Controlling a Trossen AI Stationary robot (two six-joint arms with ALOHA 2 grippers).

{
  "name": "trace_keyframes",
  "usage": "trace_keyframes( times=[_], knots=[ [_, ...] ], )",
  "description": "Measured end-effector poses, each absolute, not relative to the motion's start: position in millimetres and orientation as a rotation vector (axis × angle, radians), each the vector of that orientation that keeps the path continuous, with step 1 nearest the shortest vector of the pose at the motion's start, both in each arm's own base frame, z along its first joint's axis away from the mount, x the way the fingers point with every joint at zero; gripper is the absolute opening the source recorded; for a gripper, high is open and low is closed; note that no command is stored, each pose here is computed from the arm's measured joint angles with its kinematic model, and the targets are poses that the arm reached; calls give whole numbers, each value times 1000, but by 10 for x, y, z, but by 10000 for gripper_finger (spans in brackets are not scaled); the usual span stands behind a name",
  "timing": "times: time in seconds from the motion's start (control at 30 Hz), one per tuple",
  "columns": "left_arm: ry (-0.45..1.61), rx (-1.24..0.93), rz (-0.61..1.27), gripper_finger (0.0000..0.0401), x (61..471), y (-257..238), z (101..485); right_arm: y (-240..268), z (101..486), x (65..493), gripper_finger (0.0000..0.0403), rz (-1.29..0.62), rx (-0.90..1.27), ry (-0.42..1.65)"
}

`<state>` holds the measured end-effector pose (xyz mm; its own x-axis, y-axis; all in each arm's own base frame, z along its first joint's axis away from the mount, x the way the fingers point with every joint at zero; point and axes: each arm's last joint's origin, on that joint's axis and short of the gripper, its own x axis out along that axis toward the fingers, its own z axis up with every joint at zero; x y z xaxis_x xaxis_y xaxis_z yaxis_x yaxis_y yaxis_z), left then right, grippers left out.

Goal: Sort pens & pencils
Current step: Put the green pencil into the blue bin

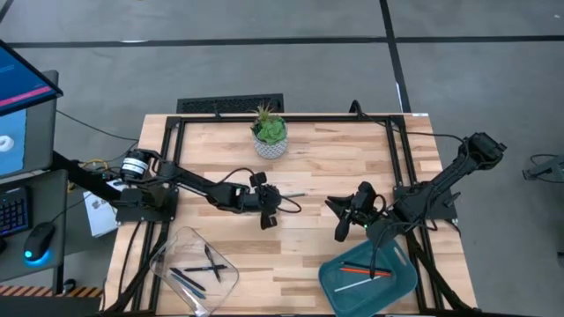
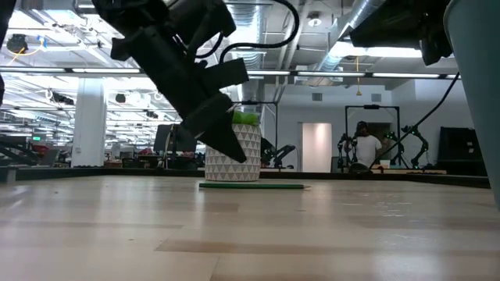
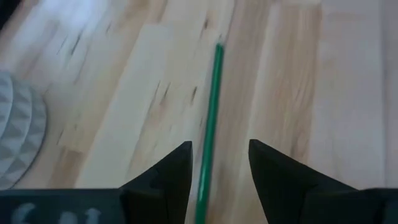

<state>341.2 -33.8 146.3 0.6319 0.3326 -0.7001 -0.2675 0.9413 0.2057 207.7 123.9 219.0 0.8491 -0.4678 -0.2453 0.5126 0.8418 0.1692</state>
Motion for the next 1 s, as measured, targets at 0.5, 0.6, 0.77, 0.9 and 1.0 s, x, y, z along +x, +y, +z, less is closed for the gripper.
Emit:
trace_keyframes(
  times=[0.5, 0.6, 0.77, 0.9, 1.0],
  knots=[
    [715, 32, 339, 151, 3303, -240, 1283, 1240, 2190, 2079, 87, -514, 237, 202],
    [719, 27, 334, 151, 3284, -248, 1262, 1240, 2189, 2079, 87, -514, 237, 202],
    [703, -1, 288, 151, 3261, -255, 1231, 1240, 2189, 2079, 87, -514, 237, 202],
    [689, -6, 294, 151, 3218, -243, 1187, 1240, 2189, 2079, 87, -514, 237, 202],
    [691, -20, 308, 151, 3201, -202, 1167, 1240, 2190, 2079, 87, -514, 237, 202]
  ],
)
